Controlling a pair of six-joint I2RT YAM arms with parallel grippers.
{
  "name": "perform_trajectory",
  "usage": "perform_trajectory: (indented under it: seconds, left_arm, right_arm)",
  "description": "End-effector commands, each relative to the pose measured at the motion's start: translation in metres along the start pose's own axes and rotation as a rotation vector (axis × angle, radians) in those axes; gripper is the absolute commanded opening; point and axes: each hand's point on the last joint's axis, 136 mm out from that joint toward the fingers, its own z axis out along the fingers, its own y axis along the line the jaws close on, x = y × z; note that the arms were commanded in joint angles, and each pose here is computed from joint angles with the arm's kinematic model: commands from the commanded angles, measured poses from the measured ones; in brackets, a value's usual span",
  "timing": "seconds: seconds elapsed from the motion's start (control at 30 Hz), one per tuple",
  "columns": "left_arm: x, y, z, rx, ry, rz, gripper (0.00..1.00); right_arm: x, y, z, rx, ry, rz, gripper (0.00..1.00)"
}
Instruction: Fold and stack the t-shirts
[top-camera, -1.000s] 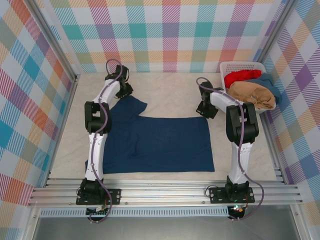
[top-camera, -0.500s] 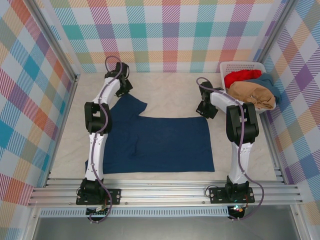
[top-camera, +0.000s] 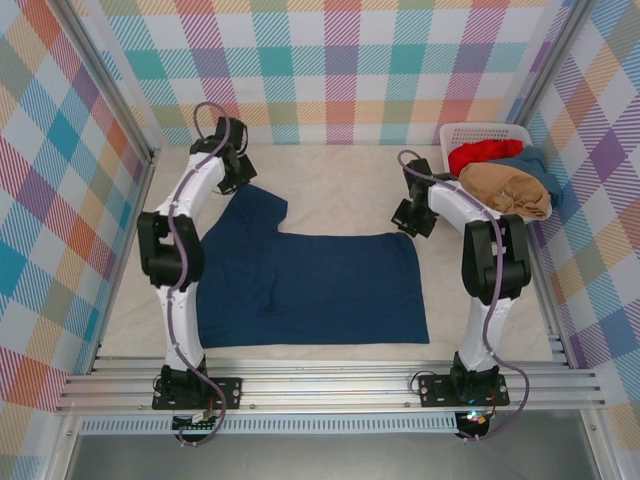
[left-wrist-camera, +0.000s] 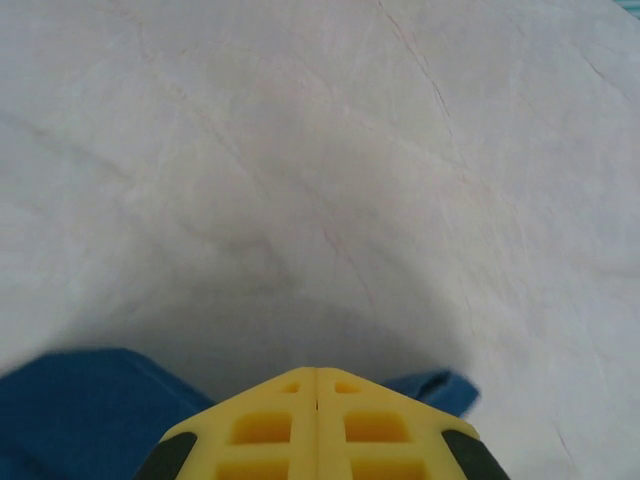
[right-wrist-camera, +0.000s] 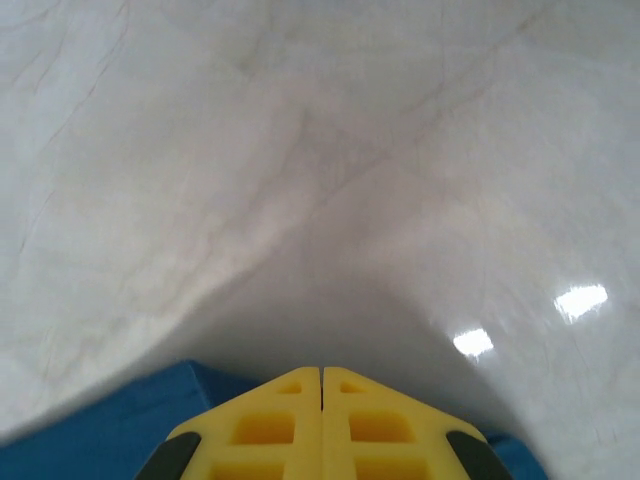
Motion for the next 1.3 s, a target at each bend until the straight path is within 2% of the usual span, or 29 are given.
perform_trajectory:
  seconds: [0.0, 0.13, 0.3, 0.5, 0.87, 1.27]
  left_arm:
    - [0.021, -0.003, -0.044, 0.067, -0.006, 0.027, 0.00]
    - [0.072, 0.019, -0.075, 0.059, 0.049, 0.038, 0.00]
    - [0.140, 0.070, -0.110, 0.002, 0.117, 0.001, 0.00]
    - [0.199, 0.125, -0.144, -0.050, 0.157, -0.077, 0.00]
    - [0.245, 0.168, -0.172, -0.125, 0.225, -0.097, 0.00]
    - [0.263, 0.190, -0.183, -0.152, 0.217, -0.130, 0.00]
  right_arm:
    - [0.028, -0.005, -0.016, -0.025, 0.074, -0.050, 0.00]
    - [0.051, -0.015, -0.025, -0.038, 0.125, -0.078, 0.00]
    - [0.081, -0.027, -0.033, -0.040, 0.201, -0.112, 0.00]
    - [0.109, -0.050, -0.046, 0.003, 0.240, -0.135, 0.00]
    - [0.133, -0.082, -0.061, 0.079, 0.264, -0.119, 0.00]
    - [0.132, -0.096, -0.080, 0.122, 0.215, -0.118, 0.00]
